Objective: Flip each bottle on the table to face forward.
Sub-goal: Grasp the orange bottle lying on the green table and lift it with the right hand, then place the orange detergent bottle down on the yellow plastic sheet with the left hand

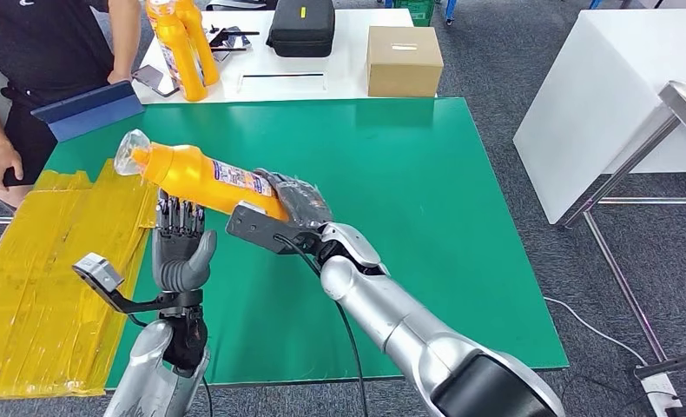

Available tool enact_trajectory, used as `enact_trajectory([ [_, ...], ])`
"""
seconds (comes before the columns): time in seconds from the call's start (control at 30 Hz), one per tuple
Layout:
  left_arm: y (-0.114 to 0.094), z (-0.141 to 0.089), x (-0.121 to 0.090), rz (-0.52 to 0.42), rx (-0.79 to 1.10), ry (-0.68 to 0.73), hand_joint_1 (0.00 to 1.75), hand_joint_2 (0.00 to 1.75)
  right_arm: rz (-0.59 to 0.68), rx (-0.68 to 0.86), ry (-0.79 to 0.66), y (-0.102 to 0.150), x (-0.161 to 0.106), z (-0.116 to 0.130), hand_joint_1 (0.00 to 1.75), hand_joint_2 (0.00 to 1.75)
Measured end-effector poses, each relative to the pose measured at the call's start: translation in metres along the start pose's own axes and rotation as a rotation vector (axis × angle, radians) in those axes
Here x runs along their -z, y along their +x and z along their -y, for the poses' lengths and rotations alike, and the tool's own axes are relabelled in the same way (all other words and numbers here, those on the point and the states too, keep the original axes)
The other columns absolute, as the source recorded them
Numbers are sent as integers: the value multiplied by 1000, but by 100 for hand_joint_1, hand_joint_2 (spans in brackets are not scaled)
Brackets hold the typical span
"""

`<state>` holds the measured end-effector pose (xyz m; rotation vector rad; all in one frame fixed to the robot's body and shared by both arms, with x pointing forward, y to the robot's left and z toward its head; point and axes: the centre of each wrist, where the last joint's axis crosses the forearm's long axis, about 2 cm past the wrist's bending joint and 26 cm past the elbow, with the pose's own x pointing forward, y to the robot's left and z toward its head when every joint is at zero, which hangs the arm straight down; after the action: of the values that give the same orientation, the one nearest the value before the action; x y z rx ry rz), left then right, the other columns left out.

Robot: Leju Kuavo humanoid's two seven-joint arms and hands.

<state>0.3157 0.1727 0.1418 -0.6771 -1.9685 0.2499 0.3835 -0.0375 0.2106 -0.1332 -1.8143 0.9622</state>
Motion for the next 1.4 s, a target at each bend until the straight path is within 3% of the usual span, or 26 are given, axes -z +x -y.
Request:
enact_trajectory([
  [0.57,-3,-10,1,-14,9,57,0,175,15,-81,167,16,-14,-47,175,175],
  [0.77,-4,-17,-11,-24,20,93,0,175,39,-133,215,22,-23,-65,175,175],
  [0.83,-4,-18,-15,-29,24,104,13,175,43,-145,225,22,-24,-69,175,175],
  [0.9,-3,-18,-18,-33,30,111,100,175,44,-152,231,23,-26,-71,175,175],
  [0.97,-2,-19,-20,-34,35,115,175,175,44,-155,234,24,-27,-72,175,175],
  [1.4,1,-17,-24,-21,34,127,175,175,50,-162,238,24,-29,-75,175,175],
])
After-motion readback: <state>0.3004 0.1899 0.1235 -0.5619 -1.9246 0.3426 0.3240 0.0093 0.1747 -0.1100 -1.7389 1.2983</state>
